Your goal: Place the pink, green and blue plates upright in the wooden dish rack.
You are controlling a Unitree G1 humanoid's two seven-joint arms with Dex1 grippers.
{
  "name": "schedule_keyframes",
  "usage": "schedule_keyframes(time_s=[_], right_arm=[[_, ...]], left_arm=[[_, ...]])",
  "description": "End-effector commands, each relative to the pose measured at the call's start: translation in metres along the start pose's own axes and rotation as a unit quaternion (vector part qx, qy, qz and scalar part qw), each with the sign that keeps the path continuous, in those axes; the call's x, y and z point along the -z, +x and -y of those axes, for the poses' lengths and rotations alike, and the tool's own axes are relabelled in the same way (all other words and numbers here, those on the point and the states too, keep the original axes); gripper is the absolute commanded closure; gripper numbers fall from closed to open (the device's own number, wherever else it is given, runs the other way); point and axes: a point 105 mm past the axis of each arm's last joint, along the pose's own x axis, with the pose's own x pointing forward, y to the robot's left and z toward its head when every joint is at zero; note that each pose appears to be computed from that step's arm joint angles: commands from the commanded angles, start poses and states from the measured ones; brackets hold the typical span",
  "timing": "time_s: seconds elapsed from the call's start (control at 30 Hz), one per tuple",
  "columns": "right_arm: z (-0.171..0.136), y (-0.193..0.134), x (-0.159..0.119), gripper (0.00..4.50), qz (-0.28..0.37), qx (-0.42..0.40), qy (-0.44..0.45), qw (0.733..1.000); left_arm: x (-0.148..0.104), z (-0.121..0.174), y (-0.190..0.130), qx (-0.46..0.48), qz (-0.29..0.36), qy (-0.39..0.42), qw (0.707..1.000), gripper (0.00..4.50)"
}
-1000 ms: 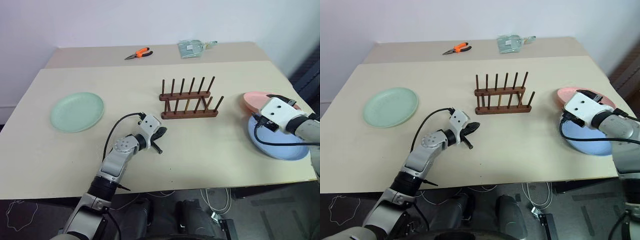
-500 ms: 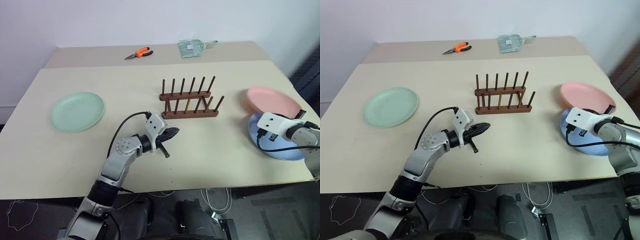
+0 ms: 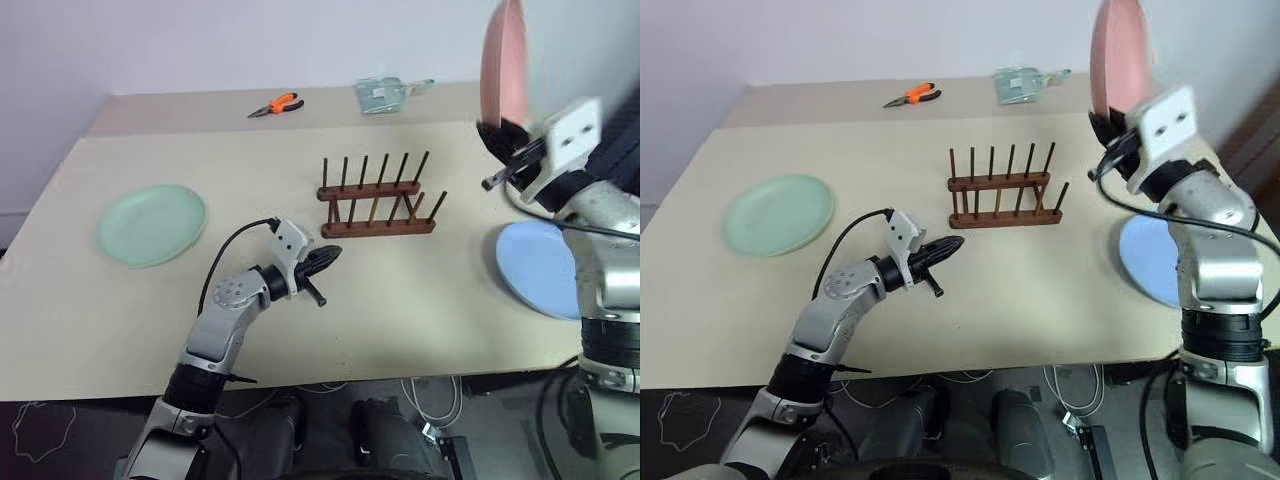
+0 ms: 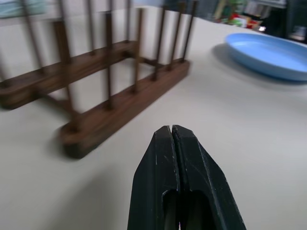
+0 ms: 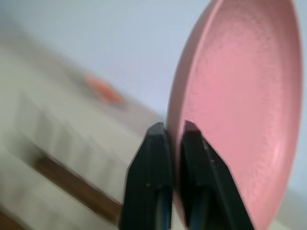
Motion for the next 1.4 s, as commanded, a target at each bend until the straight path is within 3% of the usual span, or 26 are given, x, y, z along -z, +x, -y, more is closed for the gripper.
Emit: schedule_keyframes(time_s=[0.03, 0.33, 0.8, 0.9, 1.03, 1.37, 1.4], right_arm=[[-0.017, -0.002, -0.021, 4.46, 0.039, -0.046, 0.098, 0.993], [-0.021, -0.002, 0.008, 4.46, -0.012, -0.054, 0.142, 0.988], [0.003, -0.013, 0.050, 4.46, -0.069, -0.060, 0.195, 0.977], [0.006, -0.015, 0.055, 3.47, -0.073, -0.052, 0.197, 0.976], [0.016, -0.013, 0.051, 1.55, -0.071, -0.028, 0.151, 0.986], [0.054, -0.022, 0.013, 1.55, -0.053, 0.068, -0.039, 0.996], [0.055, -0.022, 0.011, 1.50, -0.052, 0.072, -0.049, 0.995]], left_arm=[[-0.013, -0.002, -0.003, 0.001, 0.020, 0.018, 1.000, 4.50], [-0.014, 0.005, -0.004, 0.004, 0.025, 0.013, 1.000, 4.50], [-0.015, 0.006, -0.003, 0.013, 0.024, 0.013, 1.000, 4.50], [-0.014, 0.007, -0.004, 0.012, 0.023, 0.013, 1.000, 4.50], [-0.014, 0.007, -0.004, 0.011, 0.023, 0.012, 1.000, 4.50], [-0.020, -0.015, -0.013, -0.040, 0.035, -0.013, 0.999, 4.50], [-0.021, -0.017, -0.014, -0.045, 0.036, -0.013, 0.998, 4.25]])
